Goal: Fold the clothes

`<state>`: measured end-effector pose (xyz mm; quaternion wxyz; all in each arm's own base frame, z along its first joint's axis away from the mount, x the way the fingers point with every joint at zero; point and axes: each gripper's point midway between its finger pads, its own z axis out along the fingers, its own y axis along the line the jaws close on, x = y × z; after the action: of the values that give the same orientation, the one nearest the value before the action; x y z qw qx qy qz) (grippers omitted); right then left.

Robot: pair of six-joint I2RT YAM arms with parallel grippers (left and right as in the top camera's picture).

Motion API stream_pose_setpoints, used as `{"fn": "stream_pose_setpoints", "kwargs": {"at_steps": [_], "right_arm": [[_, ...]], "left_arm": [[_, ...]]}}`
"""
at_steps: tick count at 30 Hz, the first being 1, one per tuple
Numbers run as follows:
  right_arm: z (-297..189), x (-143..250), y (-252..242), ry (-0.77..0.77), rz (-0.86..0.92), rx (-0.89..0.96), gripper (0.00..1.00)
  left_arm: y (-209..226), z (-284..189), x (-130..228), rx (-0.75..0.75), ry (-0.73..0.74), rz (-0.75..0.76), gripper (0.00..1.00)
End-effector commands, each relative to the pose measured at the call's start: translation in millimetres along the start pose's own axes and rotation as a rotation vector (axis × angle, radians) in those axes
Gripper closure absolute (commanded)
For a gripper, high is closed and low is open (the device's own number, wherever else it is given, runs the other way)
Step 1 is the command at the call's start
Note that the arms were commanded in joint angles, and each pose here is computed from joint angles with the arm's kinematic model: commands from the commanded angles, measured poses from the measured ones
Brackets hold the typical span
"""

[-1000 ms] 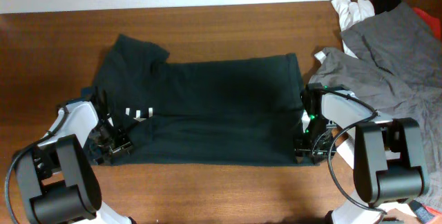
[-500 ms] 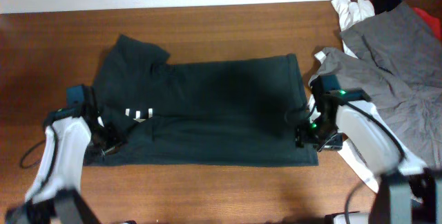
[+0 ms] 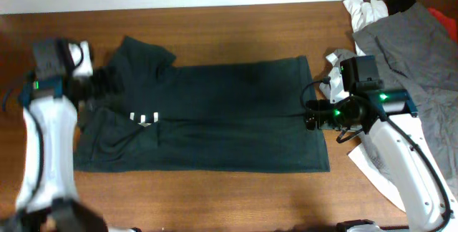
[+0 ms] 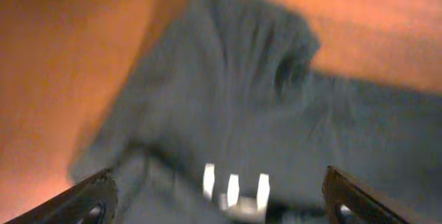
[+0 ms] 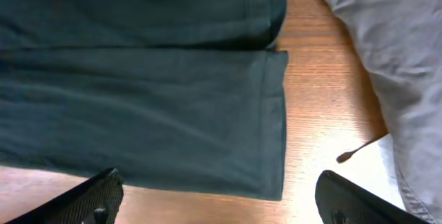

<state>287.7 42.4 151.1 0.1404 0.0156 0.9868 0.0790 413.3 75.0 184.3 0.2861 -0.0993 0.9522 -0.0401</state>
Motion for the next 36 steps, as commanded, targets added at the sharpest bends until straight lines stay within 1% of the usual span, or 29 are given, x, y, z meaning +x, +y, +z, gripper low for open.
{"fn": "stream_pose_setpoints", "kwargs": {"at_steps": [1, 2, 3, 5, 8, 11, 20, 21, 24, 28, 31, 34, 35, 36], "right_arm": [[-11, -2, 11, -0.014, -0.025, -0.049, 0.07], [-11, -1, 11, -0.01, -0.024, -0.048, 0.06], [-11, 2, 10, 0.003, -0.022, -0.047, 0.06], [-11, 5, 10, 0.012, -0.021, -0.045, 0.06], [-11, 6, 10, 0.019, -0.019, -0.044, 0.07], [-11, 6, 10, 0.018, -0.016, -0.044, 0.07], [-11, 6, 10, 0.02, -0.016, -0.044, 0.08], [-11, 7, 10, 0.021, -0.015, -0.044, 0.08], [-11, 8, 9, 0.027, -0.014, -0.043, 0.11], [-11, 9, 9, 0.029, -0.014, -0.043, 0.11], [-11, 9, 9, 0.029, -0.014, -0.043, 0.11], [-11, 9, 9, 0.029, -0.014, -0.043, 0.12], [-11, 9, 9, 0.029, -0.014, -0.042, 0.12], [-11, 9, 9, 0.029, -0.014, -0.042, 0.12]], "left_arm": [[-4, 51, -39, 0.055, 0.015, 0.083, 0.05], [-2, 61, -48, 0.055, 0.012, 0.093, 0.05], [1, 86, -63, 0.055, 0.014, 0.097, 0.05], [5, 111, -71, 0.055, 0.026, 0.095, 0.05], [12, 148, -73, 0.054, 0.049, 0.088, 0.05], [17, 176, -74, 0.054, 0.041, 0.089, 0.05], [18, 199, -82, 0.056, -0.012, 0.1, 0.11], [19, 202, -81, 0.056, -0.011, 0.1, 0.18], [17, 212, -73, 0.061, 0.011, 0.1, 0.24], [11, 216, -70, 0.079, 0.017, 0.105, 0.27], [10, 216, -70, 0.08, 0.017, 0.107, 0.33], [10, 217, -68, 0.08, 0.023, 0.107, 0.36], [10, 217, -68, 0.08, 0.023, 0.106, 0.4], [9, 217, -68, 0.081, 0.027, 0.106, 0.49]]}}
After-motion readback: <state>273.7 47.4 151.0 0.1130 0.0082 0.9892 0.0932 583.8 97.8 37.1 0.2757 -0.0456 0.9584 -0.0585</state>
